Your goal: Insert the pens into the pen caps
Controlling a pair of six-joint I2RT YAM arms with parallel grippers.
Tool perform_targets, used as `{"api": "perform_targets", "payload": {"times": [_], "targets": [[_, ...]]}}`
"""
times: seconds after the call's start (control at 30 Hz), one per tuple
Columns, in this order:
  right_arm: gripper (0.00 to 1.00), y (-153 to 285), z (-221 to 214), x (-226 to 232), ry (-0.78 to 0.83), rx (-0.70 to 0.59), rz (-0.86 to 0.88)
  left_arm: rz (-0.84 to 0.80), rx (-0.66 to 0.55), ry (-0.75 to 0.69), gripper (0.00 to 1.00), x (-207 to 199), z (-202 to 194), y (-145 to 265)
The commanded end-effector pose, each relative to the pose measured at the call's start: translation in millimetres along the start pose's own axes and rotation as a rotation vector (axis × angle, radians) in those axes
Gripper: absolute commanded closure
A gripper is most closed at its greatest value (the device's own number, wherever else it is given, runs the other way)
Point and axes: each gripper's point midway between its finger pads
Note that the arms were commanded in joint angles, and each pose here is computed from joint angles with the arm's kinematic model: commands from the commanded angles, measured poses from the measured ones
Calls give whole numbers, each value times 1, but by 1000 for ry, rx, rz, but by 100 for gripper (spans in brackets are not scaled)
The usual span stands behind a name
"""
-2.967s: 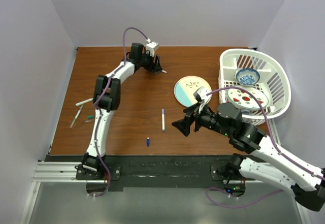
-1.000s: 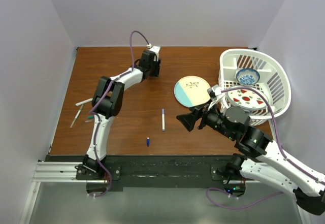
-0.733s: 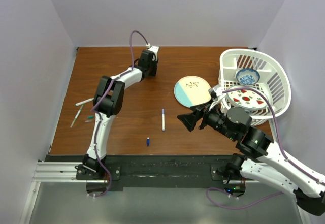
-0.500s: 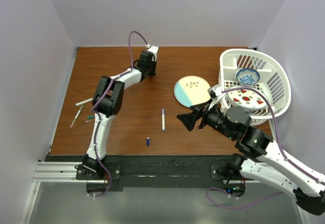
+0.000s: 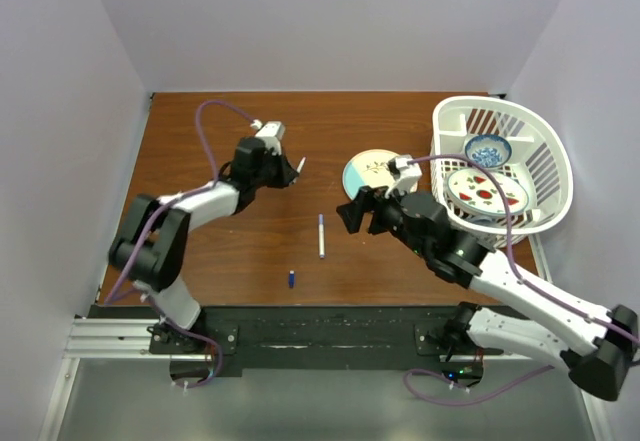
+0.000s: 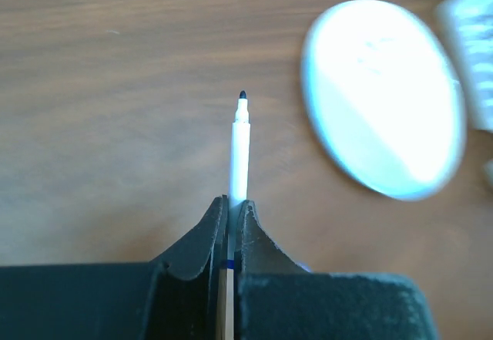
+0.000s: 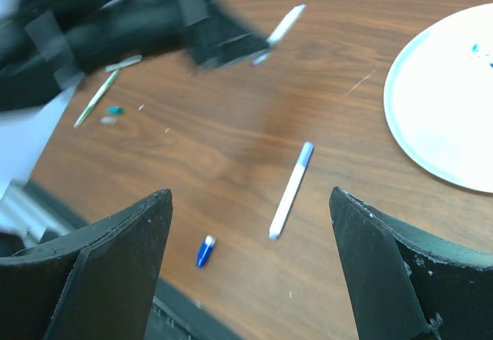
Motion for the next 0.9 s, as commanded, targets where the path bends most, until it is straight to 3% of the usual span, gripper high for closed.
{"api": "perform_targets", "payload": {"times": [0.0, 0.2, 0.33, 0.57, 0.8, 0.87], "targets": [[14, -15, 44, 29, -148, -124, 51, -308, -194, 78, 100, -65, 32, 60], [26, -42, 40, 60, -261, -103, 180, -527, -257, 86, 100, -112, 33, 124], [29, -53, 41, 66, -304, -116, 202, -583, -305, 64, 100, -125, 37, 155], [37, -63, 46, 72, -343, -149, 228, -615, -334, 59, 100, -133, 37, 175], [43, -76, 38, 90, -321, -97, 298, -630, -339, 67, 100, -135, 36, 181], [62, -78, 34, 90, -321, -85, 303, -643, -344, 65, 100, -137, 35, 183]]}}
Point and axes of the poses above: each gripper's point midway between its finger pads, its own y axis back along the fingers, its own x axis along the line the jaws close on, z = x × y, and after that the axes turned 9 degrees about -y, right-handed
